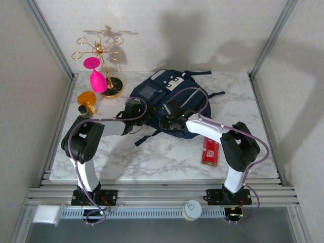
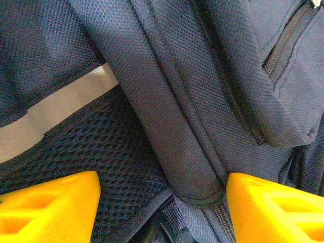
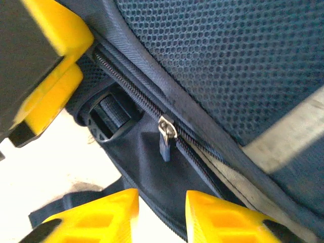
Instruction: Pack books, pencil case, and school supplies into a backpack
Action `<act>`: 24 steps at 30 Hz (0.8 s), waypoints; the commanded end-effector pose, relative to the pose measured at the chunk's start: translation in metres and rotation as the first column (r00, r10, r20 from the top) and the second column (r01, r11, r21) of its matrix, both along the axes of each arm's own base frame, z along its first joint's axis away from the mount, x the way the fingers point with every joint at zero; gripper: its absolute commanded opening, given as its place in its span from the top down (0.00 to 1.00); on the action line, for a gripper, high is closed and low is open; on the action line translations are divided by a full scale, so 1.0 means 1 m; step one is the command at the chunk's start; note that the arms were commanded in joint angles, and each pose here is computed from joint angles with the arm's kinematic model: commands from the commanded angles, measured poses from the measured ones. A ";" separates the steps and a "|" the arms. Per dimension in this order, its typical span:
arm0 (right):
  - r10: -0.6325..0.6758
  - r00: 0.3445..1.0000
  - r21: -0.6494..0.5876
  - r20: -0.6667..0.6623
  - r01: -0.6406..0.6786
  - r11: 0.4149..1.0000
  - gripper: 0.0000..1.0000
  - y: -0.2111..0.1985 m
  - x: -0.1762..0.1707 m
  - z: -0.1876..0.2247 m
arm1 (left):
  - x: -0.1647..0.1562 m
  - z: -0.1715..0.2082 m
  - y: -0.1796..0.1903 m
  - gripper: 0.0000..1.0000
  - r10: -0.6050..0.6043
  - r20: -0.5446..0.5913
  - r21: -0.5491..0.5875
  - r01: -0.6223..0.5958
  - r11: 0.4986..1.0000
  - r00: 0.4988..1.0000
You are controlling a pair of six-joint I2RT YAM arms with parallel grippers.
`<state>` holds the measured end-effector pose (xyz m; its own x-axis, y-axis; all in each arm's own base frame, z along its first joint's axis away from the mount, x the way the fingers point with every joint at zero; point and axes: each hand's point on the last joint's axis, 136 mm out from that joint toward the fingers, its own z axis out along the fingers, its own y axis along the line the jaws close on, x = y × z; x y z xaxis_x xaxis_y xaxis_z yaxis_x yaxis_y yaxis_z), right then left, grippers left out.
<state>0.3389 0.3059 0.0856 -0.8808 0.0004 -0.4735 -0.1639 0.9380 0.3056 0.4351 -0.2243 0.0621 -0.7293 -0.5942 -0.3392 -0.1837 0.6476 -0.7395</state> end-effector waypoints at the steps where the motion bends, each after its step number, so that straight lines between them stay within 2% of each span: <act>1: -0.076 0.997 0.013 -0.027 0.076 0.997 0.68 0.008 0.007 -0.012 | 0.003 -0.003 -0.002 0.34 0.009 0.001 -0.014 -0.009 1.000 1.000; 7: -0.123 0.992 0.056 0.010 0.122 0.991 0.70 0.013 0.022 -0.017 | 0.002 -0.008 -0.005 0.34 -0.001 -0.010 -0.014 0.000 1.000 1.000; 10: -0.165 0.986 0.035 0.016 0.164 0.986 0.69 0.009 0.030 -0.023 | 0.001 -0.010 -0.008 0.34 -0.005 -0.015 -0.019 0.005 1.000 1.000; 20: -0.175 0.982 0.054 0.070 0.172 0.984 0.70 0.023 0.058 -0.033 | -0.007 -0.019 -0.016 0.34 -0.015 -0.038 -0.022 0.015 1.000 0.999; 24: -0.160 0.981 0.059 0.106 0.155 0.986 0.79 0.027 0.065 -0.025 | -0.009 -0.022 -0.012 0.34 -0.002 -0.045 -0.010 0.001 1.000 0.999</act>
